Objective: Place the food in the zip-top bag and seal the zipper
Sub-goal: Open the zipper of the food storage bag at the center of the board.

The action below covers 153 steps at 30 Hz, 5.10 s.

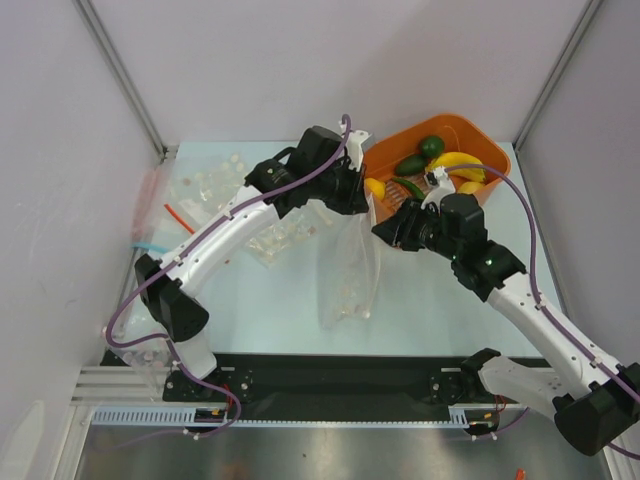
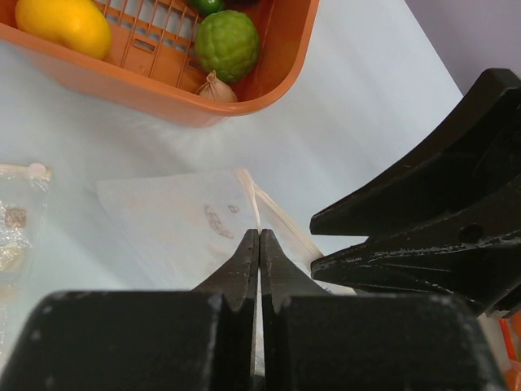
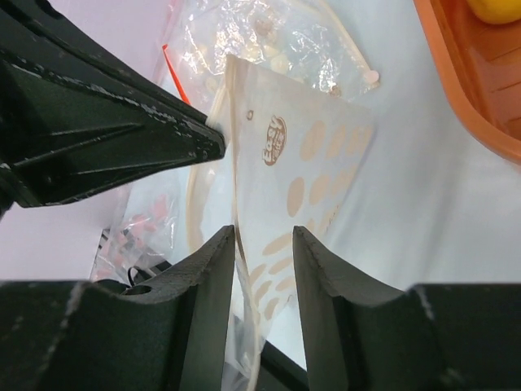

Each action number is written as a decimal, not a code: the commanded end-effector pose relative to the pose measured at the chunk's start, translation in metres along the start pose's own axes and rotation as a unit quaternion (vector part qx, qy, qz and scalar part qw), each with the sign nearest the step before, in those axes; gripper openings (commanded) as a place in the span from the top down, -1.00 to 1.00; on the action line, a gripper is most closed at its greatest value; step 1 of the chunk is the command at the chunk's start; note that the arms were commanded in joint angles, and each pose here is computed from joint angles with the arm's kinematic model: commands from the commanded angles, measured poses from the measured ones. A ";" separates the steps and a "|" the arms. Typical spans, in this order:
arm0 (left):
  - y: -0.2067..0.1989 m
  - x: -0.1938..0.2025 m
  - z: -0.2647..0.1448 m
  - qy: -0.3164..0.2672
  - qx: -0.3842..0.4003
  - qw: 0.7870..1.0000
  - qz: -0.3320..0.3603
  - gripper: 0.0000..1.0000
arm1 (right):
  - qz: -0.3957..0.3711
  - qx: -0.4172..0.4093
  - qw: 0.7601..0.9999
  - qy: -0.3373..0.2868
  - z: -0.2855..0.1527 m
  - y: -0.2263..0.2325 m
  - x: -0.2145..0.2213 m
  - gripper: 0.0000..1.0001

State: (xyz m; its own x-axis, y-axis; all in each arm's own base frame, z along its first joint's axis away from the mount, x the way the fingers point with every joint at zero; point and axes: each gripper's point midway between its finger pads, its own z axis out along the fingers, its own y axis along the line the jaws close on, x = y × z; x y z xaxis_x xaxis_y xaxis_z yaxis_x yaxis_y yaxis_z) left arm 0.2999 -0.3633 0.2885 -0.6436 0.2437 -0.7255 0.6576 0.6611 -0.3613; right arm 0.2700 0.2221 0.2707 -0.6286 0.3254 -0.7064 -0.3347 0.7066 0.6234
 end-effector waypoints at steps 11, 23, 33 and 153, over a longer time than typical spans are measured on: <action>-0.005 -0.031 -0.021 -0.047 0.004 0.999 0.007 0.99 | -0.014 -0.045 0.999 0.022 -0.003 0.015 0.013 0.27; -0.007 -0.026 -0.022 -0.038 0.001 0.999 -0.004 0.55 | -0.028 -0.052 0.997 0.040 0.002 0.025 0.016 1.00; -0.028 -0.002 -0.038 -0.047 -0.012 0.999 -0.011 -0.22 | -0.002 -0.029 1.000 0.008 0.001 0.038 -0.017 1.00; 0.106 -0.038 -0.090 -0.042 -0.298 0.953 0.044 0.99 | -0.027 0.095 0.994 -0.046 0.024 -0.052 -0.103 -0.41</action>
State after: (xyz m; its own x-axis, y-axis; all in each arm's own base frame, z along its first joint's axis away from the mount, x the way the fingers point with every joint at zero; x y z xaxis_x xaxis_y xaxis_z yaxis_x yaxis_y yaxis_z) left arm 0.3499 -0.2379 0.3062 -0.5998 0.2906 -0.7455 0.3508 0.9329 0.0815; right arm 0.3393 0.1821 0.3086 -0.5558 0.3198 -0.7674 -0.2940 0.7878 0.5412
